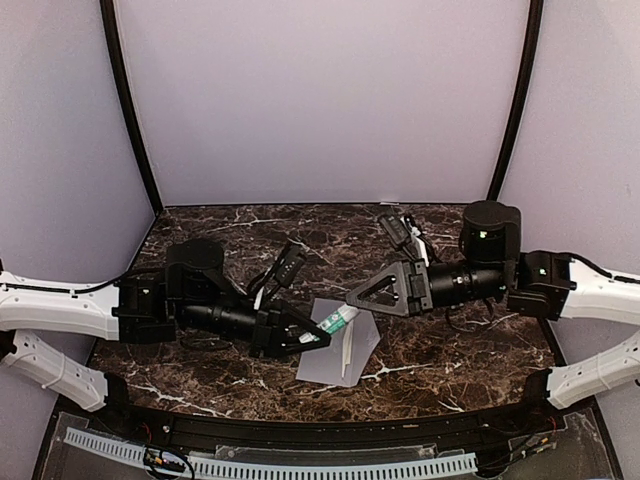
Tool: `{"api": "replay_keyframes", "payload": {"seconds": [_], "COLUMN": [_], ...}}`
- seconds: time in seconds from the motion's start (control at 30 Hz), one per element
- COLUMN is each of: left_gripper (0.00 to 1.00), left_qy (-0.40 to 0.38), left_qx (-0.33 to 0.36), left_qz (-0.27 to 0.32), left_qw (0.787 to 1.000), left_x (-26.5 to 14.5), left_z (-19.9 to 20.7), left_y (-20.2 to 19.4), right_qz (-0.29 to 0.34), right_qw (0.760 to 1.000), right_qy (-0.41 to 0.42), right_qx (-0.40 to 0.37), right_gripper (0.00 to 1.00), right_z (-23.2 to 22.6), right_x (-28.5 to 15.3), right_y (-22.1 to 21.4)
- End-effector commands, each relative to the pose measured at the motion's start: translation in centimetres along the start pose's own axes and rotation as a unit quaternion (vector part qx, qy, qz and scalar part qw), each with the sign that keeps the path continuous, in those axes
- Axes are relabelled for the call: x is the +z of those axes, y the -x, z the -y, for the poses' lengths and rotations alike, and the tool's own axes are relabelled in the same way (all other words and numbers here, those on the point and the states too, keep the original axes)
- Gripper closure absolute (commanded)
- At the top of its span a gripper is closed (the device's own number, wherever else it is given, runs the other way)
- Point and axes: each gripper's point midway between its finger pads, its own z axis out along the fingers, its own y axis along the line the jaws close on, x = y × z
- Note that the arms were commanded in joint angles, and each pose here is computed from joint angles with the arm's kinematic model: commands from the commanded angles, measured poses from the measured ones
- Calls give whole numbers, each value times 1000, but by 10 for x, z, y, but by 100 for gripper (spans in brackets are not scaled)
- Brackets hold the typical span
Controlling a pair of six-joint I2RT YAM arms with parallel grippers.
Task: Place the letter into the envelope and seal it
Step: Pick up the solid glue from the center of the board, then open the solid glue cap from the solid glue.
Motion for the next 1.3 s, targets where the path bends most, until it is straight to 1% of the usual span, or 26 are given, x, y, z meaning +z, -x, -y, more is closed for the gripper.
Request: {"api": "replay_keyframes", "payload": {"seconds": [0.0, 0.07, 0.23, 0.27, 0.33, 0.43, 0.53, 0.57, 0.67, 0.8, 1.1, 1.2, 1.27], "left_gripper": [100, 100, 100, 100, 100, 100, 100, 100, 100, 100, 100, 100, 100], "left_qy": [-5, -5, -10, -11, -13, -15, -16, -16, -18, -22, -43, -51, -53], "left_qx": [-4, -8, -12, -12, -11, -13, -15, -16, -17, -18, -15, -13, -12], "left_qz": [50, 54, 61, 62, 63, 63, 64, 63, 60, 57, 52, 50, 49], "left_qw": [999, 998, 998, 998, 998, 998, 998, 998, 998, 998, 998, 997, 997], "left_x": [-12, -14, -15, -15, -15, -15, -15, -15, -15, -14, -15, -15, -16], "left_z": [9, 8, 10, 10, 11, 12, 12, 12, 12, 11, 18, 21, 22], "left_y": [17, 16, 18, 18, 19, 20, 20, 19, 17, 13, 10, 10, 9], "right_qz": [72, 64, 50, 47, 40, 31, 29, 30, 35, 38, 40, 39, 38], "right_qw": [997, 997, 998, 998, 998, 998, 998, 998, 998, 997, 997, 997, 997], "right_qy": [23, 25, 35, 40, 46, 50, 49, 48, 53, 53, 51, 51, 52], "right_qx": [25, 30, 26, 25, 21, 20, 21, 22, 24, 31, 42, 42, 41], "right_gripper": [40, 43, 43, 45, 51, 57, 69, 71, 71, 65, 67, 73, 79], "right_z": [-3, -1, -5, -8, -11, -12, -11, -10, -11, -10, -5, -5, -5], "right_x": [-6, -3, 3, 4, 7, 11, 13, 13, 12, 12, 16, 17, 17], "right_y": [18, 14, 10, 10, 10, 8, 6, 6, 6, 5, 3, 3, 3]}}
